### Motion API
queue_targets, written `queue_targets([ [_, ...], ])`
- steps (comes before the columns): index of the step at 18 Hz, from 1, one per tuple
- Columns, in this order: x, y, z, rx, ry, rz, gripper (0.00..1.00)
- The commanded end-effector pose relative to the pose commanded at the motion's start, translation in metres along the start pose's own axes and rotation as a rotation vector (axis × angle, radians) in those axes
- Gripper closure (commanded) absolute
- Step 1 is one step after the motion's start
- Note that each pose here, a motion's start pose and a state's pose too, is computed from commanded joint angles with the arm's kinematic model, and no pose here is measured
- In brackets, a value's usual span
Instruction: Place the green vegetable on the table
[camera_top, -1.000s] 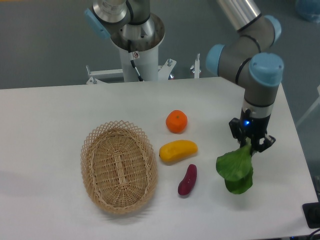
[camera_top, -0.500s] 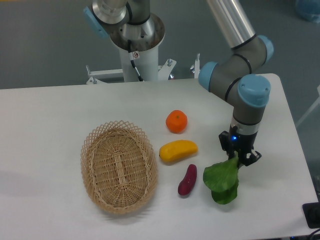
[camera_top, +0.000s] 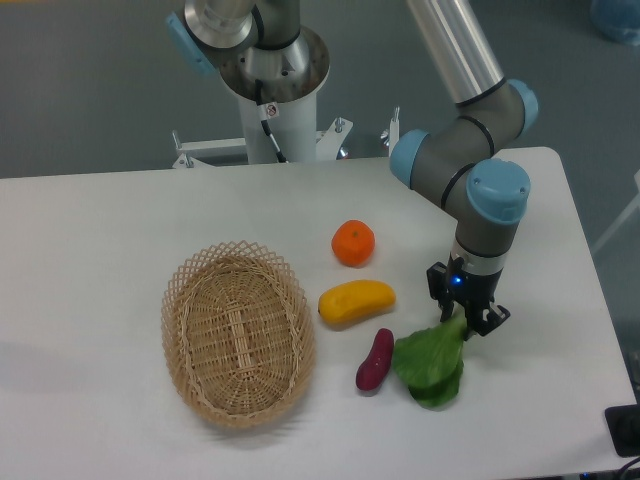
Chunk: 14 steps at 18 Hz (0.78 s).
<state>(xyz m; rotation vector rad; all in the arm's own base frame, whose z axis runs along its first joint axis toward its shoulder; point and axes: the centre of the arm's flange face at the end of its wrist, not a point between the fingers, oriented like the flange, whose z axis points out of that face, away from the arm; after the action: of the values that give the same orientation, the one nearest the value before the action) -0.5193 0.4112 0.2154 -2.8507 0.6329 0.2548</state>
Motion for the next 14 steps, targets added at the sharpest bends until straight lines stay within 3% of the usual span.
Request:
queue_targets([
  [5,-0.008,-0.005,-0.026,0.001,-0.044,-0.003,0.0],
  [10,-0.041,-0.017,-0.094,0.003,-0.178,0.017,0.0],
  [14,-0.054,-0.019,-0.125,-0.016,-0.234,0.023,0.0],
])
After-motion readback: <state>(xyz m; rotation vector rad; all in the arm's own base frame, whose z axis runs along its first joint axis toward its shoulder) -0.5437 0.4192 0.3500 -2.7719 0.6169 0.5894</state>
